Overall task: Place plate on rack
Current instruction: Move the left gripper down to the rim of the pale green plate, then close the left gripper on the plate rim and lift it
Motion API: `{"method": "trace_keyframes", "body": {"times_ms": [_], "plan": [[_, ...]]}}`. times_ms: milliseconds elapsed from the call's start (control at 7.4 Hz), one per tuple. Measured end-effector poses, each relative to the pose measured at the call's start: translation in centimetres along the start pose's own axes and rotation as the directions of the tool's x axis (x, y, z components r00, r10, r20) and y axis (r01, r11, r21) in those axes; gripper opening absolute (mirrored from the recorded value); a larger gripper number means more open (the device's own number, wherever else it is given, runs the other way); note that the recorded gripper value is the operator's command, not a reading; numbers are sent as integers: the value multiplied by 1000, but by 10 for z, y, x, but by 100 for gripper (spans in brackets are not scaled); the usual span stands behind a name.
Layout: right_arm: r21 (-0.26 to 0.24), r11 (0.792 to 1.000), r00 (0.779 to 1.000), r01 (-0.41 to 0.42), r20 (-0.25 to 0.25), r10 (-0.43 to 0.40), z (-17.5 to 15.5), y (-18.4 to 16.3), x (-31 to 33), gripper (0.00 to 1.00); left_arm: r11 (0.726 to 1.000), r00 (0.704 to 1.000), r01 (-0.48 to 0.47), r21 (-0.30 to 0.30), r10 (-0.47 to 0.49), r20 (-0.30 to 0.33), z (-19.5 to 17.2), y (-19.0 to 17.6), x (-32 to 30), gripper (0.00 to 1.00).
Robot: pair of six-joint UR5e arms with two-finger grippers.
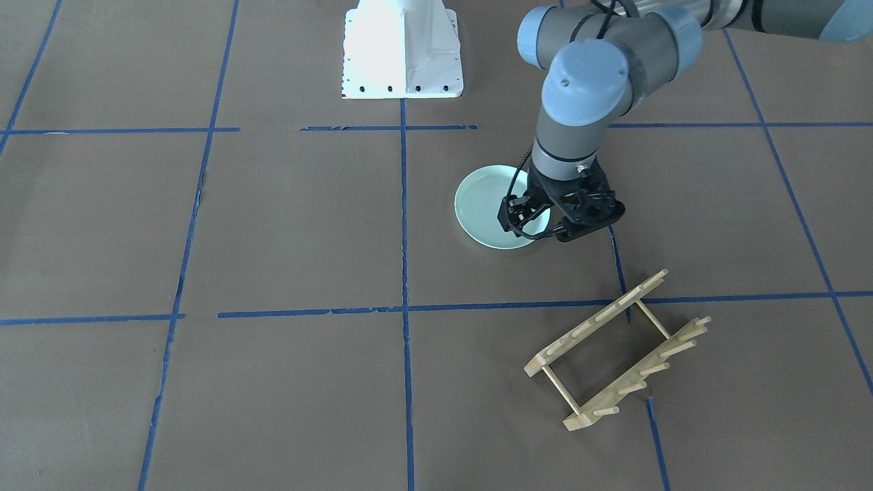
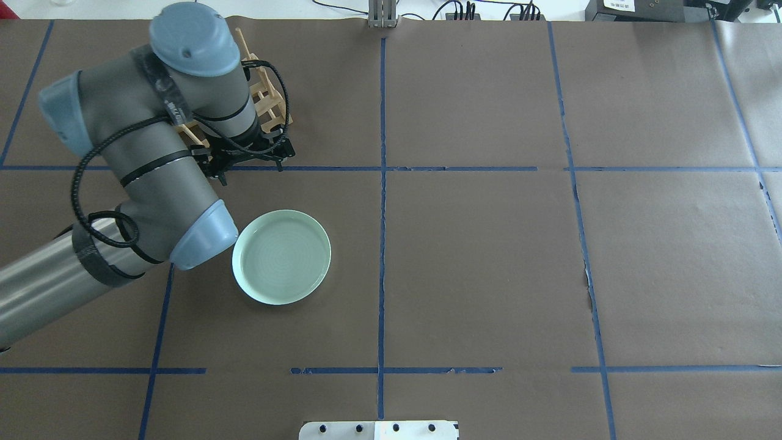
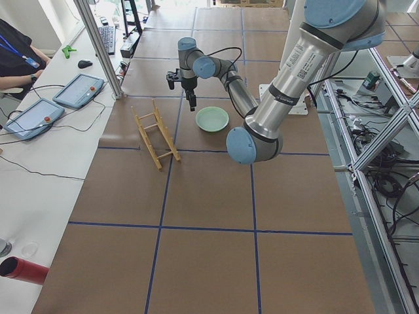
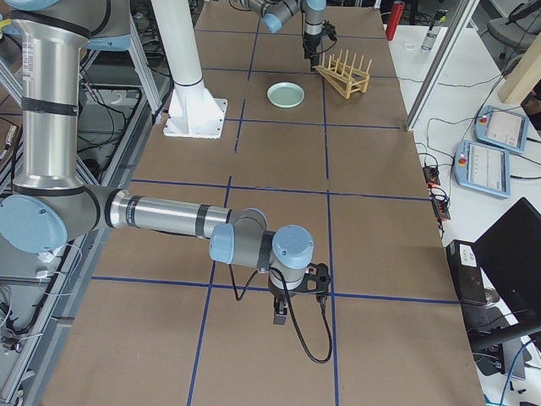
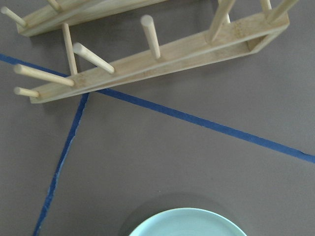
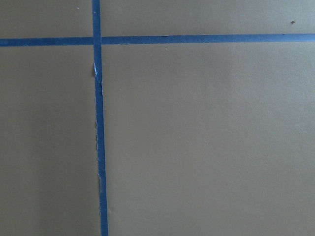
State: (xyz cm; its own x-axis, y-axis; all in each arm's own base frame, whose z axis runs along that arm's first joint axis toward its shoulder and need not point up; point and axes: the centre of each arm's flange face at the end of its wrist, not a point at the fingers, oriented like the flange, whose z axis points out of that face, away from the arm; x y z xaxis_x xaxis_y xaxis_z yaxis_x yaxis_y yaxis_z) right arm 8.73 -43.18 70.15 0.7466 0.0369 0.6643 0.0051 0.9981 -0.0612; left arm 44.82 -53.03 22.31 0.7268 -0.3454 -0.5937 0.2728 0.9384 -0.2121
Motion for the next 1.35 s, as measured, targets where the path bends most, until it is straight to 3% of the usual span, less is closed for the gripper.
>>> {"method": "trace_keyframes", "body": {"times_ms": [135, 270, 676, 811, 1351], "plan": [[0, 1000, 1000, 0, 0, 0, 0, 0, 0, 100, 1000, 999, 19, -15, -19, 31, 15, 4, 30, 100], [0, 1000, 1000, 0, 0, 0, 0, 0, 0, 100, 999, 998, 32, -34, -30, 59, 31, 15, 51, 92], [0, 1000, 1000, 0, 0, 0, 0, 0, 0, 100, 994, 989, 89, -69, -80, 126, 70, 48, 84, 50], [0, 1000, 1000, 0, 0, 0, 0, 0, 0, 100, 992, 987, 99, -75, -88, 137, 77, 55, 88, 43], [0, 1000, 1000, 0, 0, 0, 0, 0, 0, 100, 992, 986, 92, -88, -78, 148, 87, 70, 93, 41]]}}
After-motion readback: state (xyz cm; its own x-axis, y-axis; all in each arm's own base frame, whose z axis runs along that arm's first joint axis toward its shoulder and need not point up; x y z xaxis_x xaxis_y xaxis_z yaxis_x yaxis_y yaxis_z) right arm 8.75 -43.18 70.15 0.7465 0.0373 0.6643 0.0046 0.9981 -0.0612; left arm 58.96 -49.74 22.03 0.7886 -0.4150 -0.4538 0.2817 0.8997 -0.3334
